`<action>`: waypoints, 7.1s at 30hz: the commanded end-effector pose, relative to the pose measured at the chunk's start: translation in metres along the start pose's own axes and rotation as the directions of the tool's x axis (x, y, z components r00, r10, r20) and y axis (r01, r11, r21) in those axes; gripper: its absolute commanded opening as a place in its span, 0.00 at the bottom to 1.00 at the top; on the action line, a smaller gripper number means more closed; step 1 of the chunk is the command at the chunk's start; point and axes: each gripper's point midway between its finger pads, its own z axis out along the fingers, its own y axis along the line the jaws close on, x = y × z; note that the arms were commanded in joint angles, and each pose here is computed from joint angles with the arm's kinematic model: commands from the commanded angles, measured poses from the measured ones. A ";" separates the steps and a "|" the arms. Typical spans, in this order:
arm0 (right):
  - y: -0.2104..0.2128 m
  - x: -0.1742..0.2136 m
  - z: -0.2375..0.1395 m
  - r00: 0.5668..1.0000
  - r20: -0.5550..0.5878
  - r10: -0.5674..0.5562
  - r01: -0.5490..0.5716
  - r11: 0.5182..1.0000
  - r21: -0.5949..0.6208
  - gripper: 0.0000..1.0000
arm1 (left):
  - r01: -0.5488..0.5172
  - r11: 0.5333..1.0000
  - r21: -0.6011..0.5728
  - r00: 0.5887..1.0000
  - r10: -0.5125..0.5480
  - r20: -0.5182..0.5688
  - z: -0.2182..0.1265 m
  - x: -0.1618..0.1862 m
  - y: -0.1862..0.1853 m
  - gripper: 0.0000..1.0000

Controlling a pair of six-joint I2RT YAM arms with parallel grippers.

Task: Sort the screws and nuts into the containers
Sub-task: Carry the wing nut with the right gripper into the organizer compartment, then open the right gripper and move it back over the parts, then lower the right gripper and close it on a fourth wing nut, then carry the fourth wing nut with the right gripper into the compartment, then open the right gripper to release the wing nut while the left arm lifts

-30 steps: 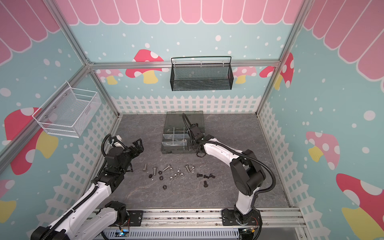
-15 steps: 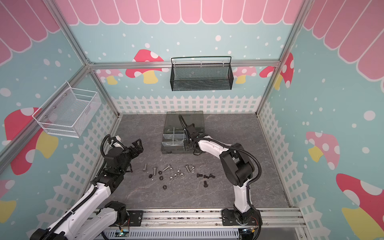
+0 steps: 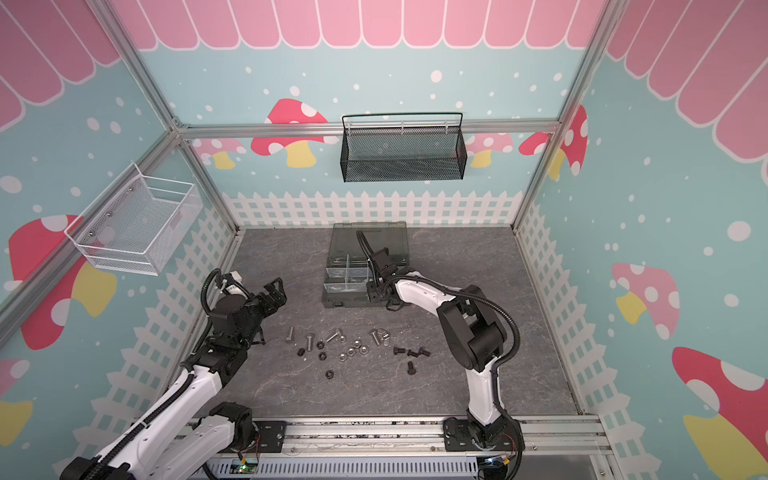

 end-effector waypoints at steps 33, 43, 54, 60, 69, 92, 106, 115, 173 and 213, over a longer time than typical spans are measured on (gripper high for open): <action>-0.021 0.059 -0.079 0.998 0.030 0.056 -0.057 0.998 0.029 0.44 | 0.021 1.000 -0.013 0.999 -0.021 -0.024 0.004 0.008 0.002 1.00; -0.007 0.097 -0.064 0.998 -0.065 0.019 -0.018 1.000 0.018 0.46 | 0.034 0.999 -0.016 0.998 -0.035 -0.052 0.008 0.014 0.002 1.00; 0.014 0.116 -0.040 0.988 -0.149 -0.032 0.030 0.999 -0.016 0.46 | 0.031 0.999 -0.024 0.998 -0.033 -0.060 0.009 0.015 0.003 1.00; 0.021 0.124 -0.036 0.983 -0.175 -0.049 0.044 0.999 -0.031 0.44 | 0.030 0.999 -0.028 0.998 -0.032 -0.062 0.009 0.016 0.004 1.00; 0.022 0.133 -0.030 0.977 -0.204 -0.059 0.055 0.998 -0.023 0.43 | 0.032 0.999 -0.021 0.997 -0.034 -0.064 0.010 0.016 0.003 1.00; 0.024 0.134 -0.025 0.972 -0.226 -0.061 0.059 0.998 -0.016 0.15 | 0.038 0.999 -0.006 0.997 -0.038 -0.067 0.013 0.015 -0.002 1.00; 0.020 0.110 -0.041 0.985 -0.163 -0.061 0.065 0.998 0.019 0.07 | 0.032 0.999 -0.017 0.997 -0.033 -0.063 0.012 0.015 0.001 1.00; 0.012 0.079 -0.055 0.993 -0.091 -0.081 0.087 0.994 0.063 0.05 | 0.031 0.999 -0.019 0.997 -0.032 -0.068 0.012 0.017 0.001 1.00; 0.006 -0.009 0.005 0.989 0.026 -0.145 0.146 0.989 -0.023 0.03 | 0.021 0.999 -0.040 0.999 -0.023 -0.041 0.001 0.011 0.008 1.00; -0.016 -0.023 -0.058 0.979 0.194 -0.054 0.043 0.997 0.060 0.54 | -0.109 0.988 -0.114 0.961 0.075 -0.267 -0.009 0.032 0.013 1.00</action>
